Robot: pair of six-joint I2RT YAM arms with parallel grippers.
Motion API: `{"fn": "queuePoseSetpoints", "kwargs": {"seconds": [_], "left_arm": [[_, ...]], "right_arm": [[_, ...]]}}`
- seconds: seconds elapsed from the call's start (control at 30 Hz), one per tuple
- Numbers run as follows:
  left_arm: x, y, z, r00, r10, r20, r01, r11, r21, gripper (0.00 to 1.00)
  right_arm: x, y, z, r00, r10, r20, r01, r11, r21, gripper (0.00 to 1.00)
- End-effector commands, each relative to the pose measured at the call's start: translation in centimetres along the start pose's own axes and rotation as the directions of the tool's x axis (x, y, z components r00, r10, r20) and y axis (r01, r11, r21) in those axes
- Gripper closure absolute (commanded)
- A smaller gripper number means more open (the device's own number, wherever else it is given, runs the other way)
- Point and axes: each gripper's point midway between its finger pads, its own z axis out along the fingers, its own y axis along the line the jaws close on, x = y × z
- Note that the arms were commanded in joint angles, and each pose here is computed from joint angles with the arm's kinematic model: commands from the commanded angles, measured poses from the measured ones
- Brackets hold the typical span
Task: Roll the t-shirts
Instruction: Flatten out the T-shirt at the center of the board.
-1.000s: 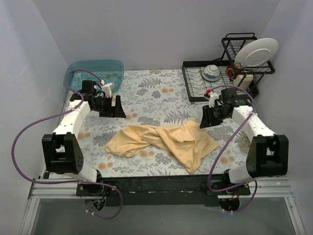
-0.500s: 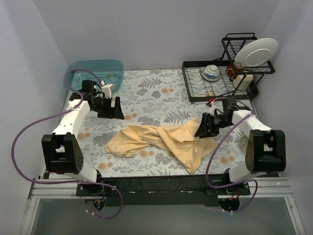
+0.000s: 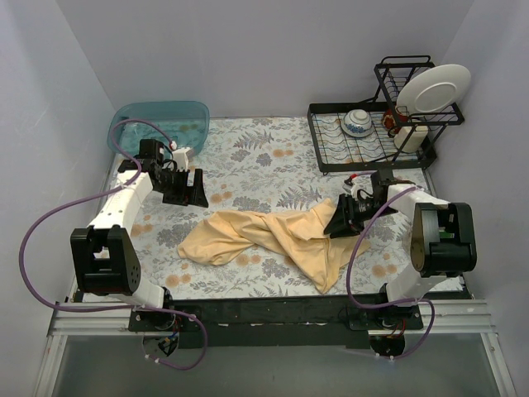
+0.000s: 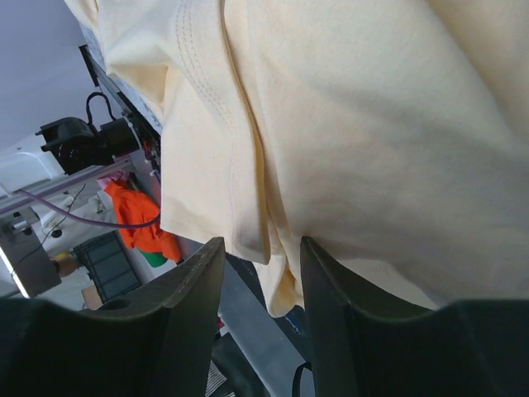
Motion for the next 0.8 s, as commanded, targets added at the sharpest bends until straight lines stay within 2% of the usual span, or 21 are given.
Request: {"fn": "queuePoseSetpoints", "kwargs": {"seconds": [0.0,0.37,0.47,0.53,0.57,0.63,0.73,0.77], "left_arm": [[0.2,-0.4,-1.0,0.999,0.034,0.024,-0.034,0.999,-0.012,0.19],[-0.4,-0.1,-0.4,0.999,0.027,0.021,-0.027,1.0,-0.003,0.19],[-0.5,-0.1,-0.3,0.999,0.029,0.022,-0.029,1.0,-0.003,0.19],[-0.5,0.0,-0.2,0.999,0.031,0.022,-0.031,1.0,-0.004,0.19],[-0.5,0.1,-0.1,0.999,0.034,0.022,-0.034,0.999,-0.005,0.19],[-0.3,0.3,0.1,0.999,0.036,0.015,-0.036,0.999,-0.007,0.19],[0.5,0.6,0.7,0.999,0.047,-0.001,-0.047,0.999,-0.008,0.18],[0.6,0.7,1.0,0.999,0.049,-0.005,-0.049,0.999,-0.004,0.17]], "right_arm": [[-0.7,1.4,0.0,1.0,0.005,0.003,-0.005,0.998,-0.07,0.52],[-0.8,1.9,0.5,1.0,0.002,-0.018,-0.003,0.997,-0.082,0.62],[-1.3,2.0,0.5,1.0,-0.006,-0.013,0.005,0.997,-0.081,0.73],[-1.6,2.1,0.4,1.0,-0.029,-0.007,0.028,0.996,-0.081,0.92],[-2.5,2.2,0.1,0.998,-0.06,0.011,0.06,0.996,-0.059,0.99],[-3.5,2.7,-0.6,0.991,-0.133,0.028,0.134,0.99,-0.035,0.99],[-7.2,4.4,-3.1,0.935,-0.342,0.095,0.337,0.939,0.061,0.99],[-8.4,4.5,-4.0,0.886,-0.452,0.1,0.44,0.89,0.124,0.99]]}}
